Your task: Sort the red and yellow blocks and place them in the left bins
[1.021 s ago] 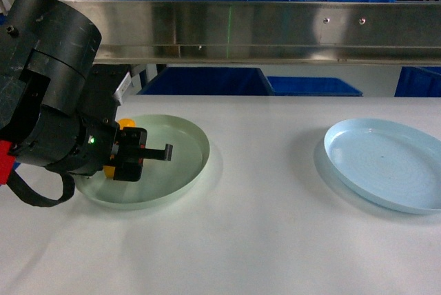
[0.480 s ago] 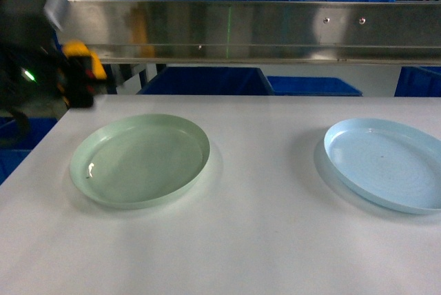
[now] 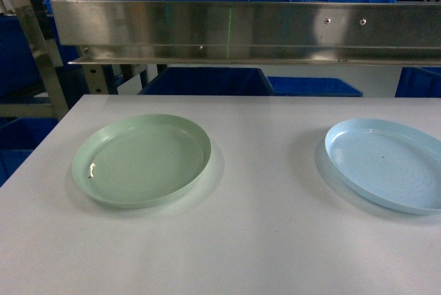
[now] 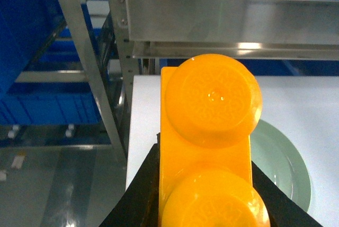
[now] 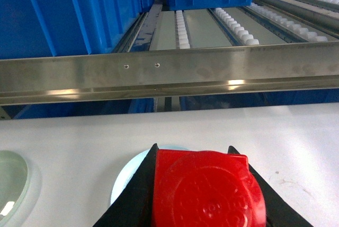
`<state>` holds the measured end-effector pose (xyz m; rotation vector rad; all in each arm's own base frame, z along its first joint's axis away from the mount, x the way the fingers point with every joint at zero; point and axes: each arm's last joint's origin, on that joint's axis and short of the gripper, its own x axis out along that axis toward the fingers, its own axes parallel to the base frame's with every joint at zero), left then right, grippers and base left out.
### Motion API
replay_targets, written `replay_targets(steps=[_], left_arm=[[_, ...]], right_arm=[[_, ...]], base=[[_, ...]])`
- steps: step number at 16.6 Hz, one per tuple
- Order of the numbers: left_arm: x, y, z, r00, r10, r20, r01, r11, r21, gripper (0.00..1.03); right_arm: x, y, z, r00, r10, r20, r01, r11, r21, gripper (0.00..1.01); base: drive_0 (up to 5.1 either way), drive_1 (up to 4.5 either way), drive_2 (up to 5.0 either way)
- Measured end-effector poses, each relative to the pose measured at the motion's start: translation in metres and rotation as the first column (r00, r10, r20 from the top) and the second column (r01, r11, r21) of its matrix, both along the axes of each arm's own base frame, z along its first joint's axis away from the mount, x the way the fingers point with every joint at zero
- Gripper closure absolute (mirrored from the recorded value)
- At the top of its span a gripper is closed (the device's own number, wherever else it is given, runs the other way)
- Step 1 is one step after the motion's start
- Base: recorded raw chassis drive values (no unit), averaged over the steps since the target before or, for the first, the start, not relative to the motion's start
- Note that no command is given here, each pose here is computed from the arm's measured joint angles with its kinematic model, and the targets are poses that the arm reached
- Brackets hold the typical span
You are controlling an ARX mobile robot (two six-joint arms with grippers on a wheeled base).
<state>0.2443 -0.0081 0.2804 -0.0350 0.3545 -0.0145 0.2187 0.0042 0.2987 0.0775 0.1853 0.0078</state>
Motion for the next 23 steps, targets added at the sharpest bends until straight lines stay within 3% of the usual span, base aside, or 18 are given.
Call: replay_targets(steps=[3, 4, 7, 13, 23], left_arm=[[0.0012, 0.0039, -0.0003, 1.000, 0.003, 0.008, -0.002, 0.9999, -0.017, 0.77], [0.0025, 0.0043, 0.0029, 0.999, -0.016, 0.047, 0.017, 0.9995, -0.025, 0.77], [0.0090, 0.0060, 0.0066, 0.979, 0.029, 0.202, -0.027, 0.9996, -0.011, 0.77], [0.0093, 0.0071, 0.0060, 0.980, 0.036, 0.198, -0.035, 0.9993, -0.009, 0.77], [0.0095, 0.0067, 0.0053, 0.980, 0.034, 0.194, -0.033, 0.9994, -0.007, 0.77]], right_arm=[[0.0001, 0.0000, -0.0003, 1.000, 0.000, -0.001, 0.000, 1.0000, 0.000, 0.74], [0.0000, 0.0000, -0.0002, 1.000, 0.000, 0.000, 0.000, 1.0000, 0.000, 0.74], [0.0000, 0.0000, -0.0002, 1.000, 0.000, 0.000, 0.000, 1.0000, 0.000, 0.74], [0.0000, 0.0000, -0.0002, 1.000, 0.000, 0.000, 0.000, 1.0000, 0.000, 0.74], [0.0000, 0.0000, -0.0005, 1.000, 0.000, -0.002, 0.000, 1.0000, 0.000, 0.74]], base=[[0.0, 0.00, 0.0], [0.0, 0.00, 0.0], [0.0, 0.00, 0.0], [0.0, 0.00, 0.0], [-4.9, 2.54, 2.5]])
